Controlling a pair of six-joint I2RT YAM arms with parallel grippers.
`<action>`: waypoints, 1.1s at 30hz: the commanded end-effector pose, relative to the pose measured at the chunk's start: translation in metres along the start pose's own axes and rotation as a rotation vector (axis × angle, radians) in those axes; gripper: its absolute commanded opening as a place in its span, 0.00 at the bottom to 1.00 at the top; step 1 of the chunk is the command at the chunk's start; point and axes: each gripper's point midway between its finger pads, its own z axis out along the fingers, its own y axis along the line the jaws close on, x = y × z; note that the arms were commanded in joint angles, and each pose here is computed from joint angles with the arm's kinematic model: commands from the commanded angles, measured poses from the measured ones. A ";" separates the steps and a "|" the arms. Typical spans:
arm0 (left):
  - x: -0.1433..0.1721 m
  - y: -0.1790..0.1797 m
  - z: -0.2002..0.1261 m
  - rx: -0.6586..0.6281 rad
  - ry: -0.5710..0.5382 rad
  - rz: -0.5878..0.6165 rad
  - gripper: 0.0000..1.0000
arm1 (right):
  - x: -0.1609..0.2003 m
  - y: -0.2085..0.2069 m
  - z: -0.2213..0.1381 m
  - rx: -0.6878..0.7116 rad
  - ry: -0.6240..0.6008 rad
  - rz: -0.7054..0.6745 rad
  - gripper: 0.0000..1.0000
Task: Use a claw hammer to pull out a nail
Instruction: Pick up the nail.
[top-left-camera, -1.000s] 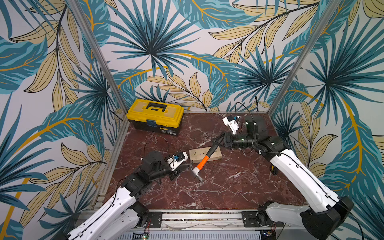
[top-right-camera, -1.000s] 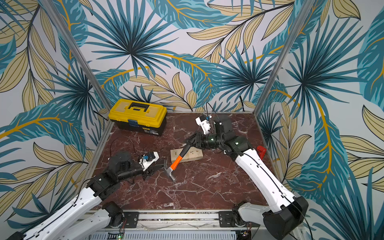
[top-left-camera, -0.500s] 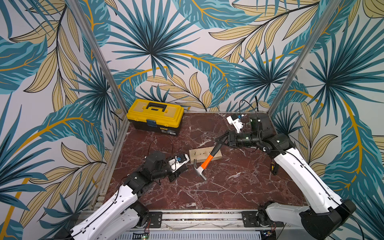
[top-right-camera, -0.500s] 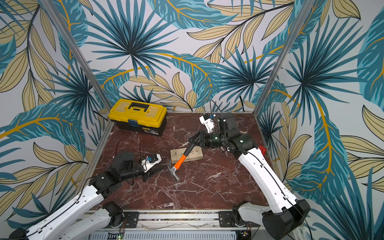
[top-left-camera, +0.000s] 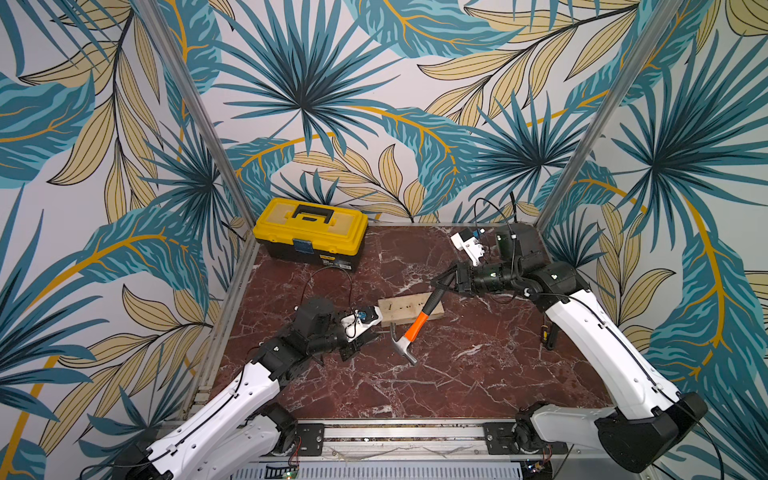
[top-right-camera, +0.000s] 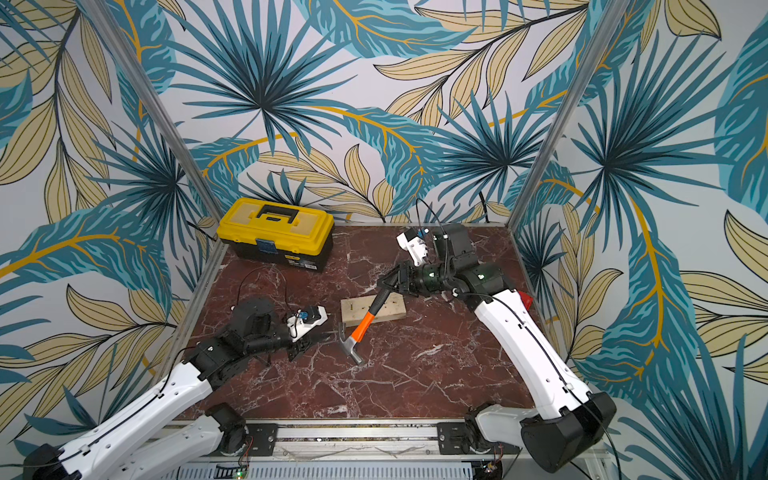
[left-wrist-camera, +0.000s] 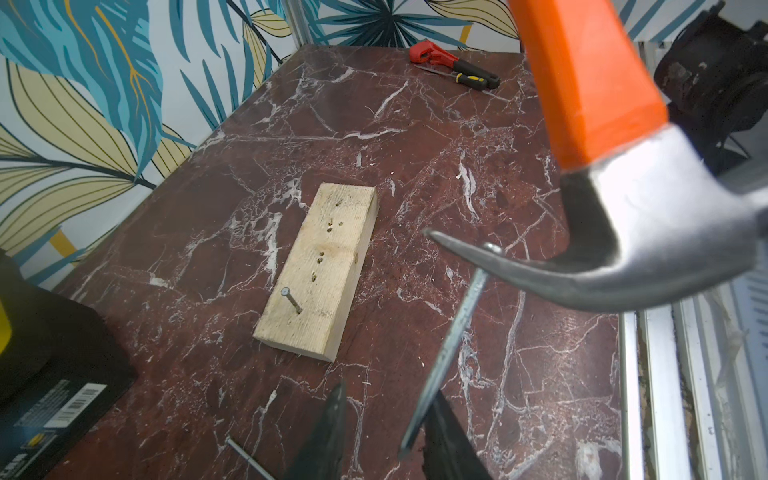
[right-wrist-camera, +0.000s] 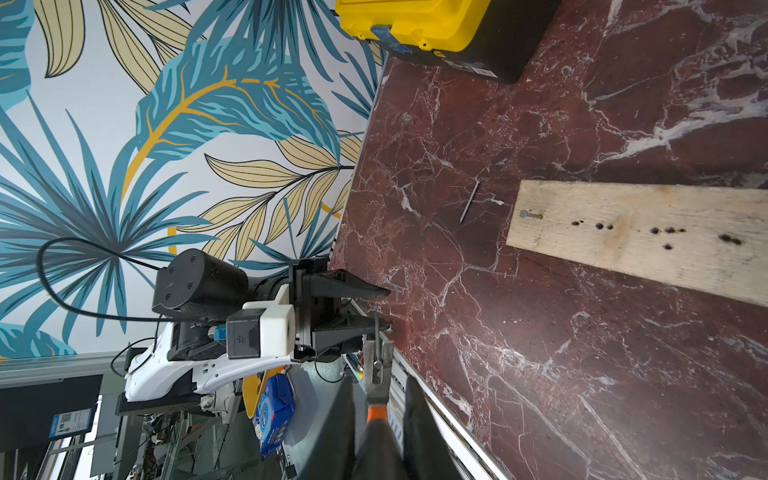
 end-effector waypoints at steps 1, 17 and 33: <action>-0.010 -0.006 -0.001 0.038 -0.024 0.020 0.26 | -0.010 0.022 -0.009 -0.072 -0.024 -0.031 0.00; -0.016 -0.006 0.004 0.065 -0.024 0.014 0.00 | -0.021 0.005 -0.004 0.015 -0.035 -0.027 0.00; -0.026 0.015 0.016 0.013 0.006 -0.129 0.00 | -0.009 -0.007 0.012 0.000 0.024 -0.002 0.00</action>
